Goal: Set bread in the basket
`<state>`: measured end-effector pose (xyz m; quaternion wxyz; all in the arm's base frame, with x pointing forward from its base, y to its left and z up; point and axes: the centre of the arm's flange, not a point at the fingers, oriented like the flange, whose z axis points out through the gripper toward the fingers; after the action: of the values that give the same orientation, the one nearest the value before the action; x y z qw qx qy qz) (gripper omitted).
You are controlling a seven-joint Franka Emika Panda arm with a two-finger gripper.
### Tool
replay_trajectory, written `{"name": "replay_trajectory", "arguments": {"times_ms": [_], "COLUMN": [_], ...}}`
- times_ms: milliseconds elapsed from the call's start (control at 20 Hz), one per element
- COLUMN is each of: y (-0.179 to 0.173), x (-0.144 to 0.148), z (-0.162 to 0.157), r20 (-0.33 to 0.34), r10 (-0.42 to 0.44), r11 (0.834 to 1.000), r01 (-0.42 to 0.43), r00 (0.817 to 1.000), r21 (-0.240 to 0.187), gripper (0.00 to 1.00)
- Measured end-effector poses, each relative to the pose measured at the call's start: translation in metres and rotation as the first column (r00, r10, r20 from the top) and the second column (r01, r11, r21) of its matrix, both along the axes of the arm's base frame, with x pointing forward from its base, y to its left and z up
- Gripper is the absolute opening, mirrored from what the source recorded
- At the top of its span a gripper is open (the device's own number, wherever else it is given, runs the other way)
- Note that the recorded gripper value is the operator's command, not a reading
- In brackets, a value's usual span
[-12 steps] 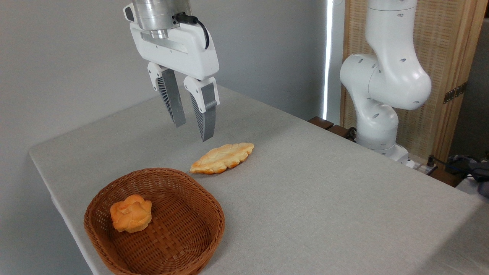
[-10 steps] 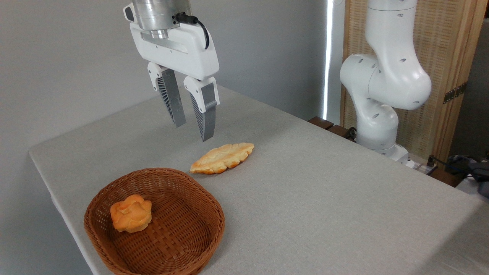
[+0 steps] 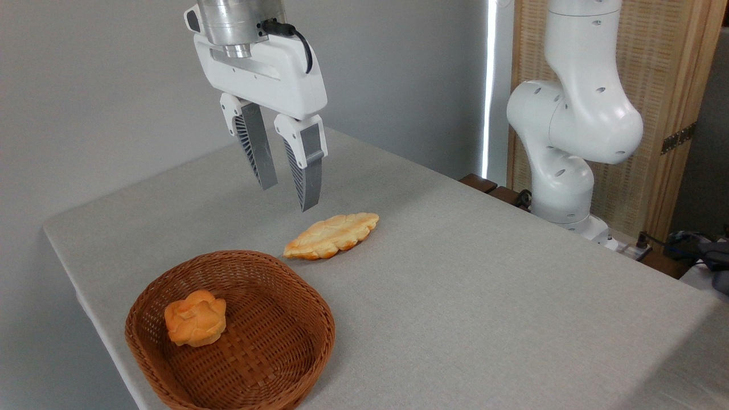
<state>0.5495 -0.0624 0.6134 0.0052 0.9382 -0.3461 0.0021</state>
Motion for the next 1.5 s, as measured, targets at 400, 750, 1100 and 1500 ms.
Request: {"name": "replay_trajectory", "arguments": {"times_ms": [400, 750, 1100, 1500], "y": [-0.004, -0.015, -0.063, -0.099], "x": [-0.003, -0.032, -0.074, -0.115], "z": [-0.001, -0.013, -0.056, -0.101], "r20": [-0.005, 0.024, 0.023, -0.031], "r10": [-0.005, -0.018, -0.099, -0.162], "r11": [1.000, 0.999, 0.994, 0.985], "r01": [0.005, 0.019, 0.100, 0.160], "r00": [1.000, 1.000, 0.995, 0.986], "r21": [-0.013, -0.042, -0.036, -0.061], "gripper": [1.00, 1.00, 1.00, 1.00]}}
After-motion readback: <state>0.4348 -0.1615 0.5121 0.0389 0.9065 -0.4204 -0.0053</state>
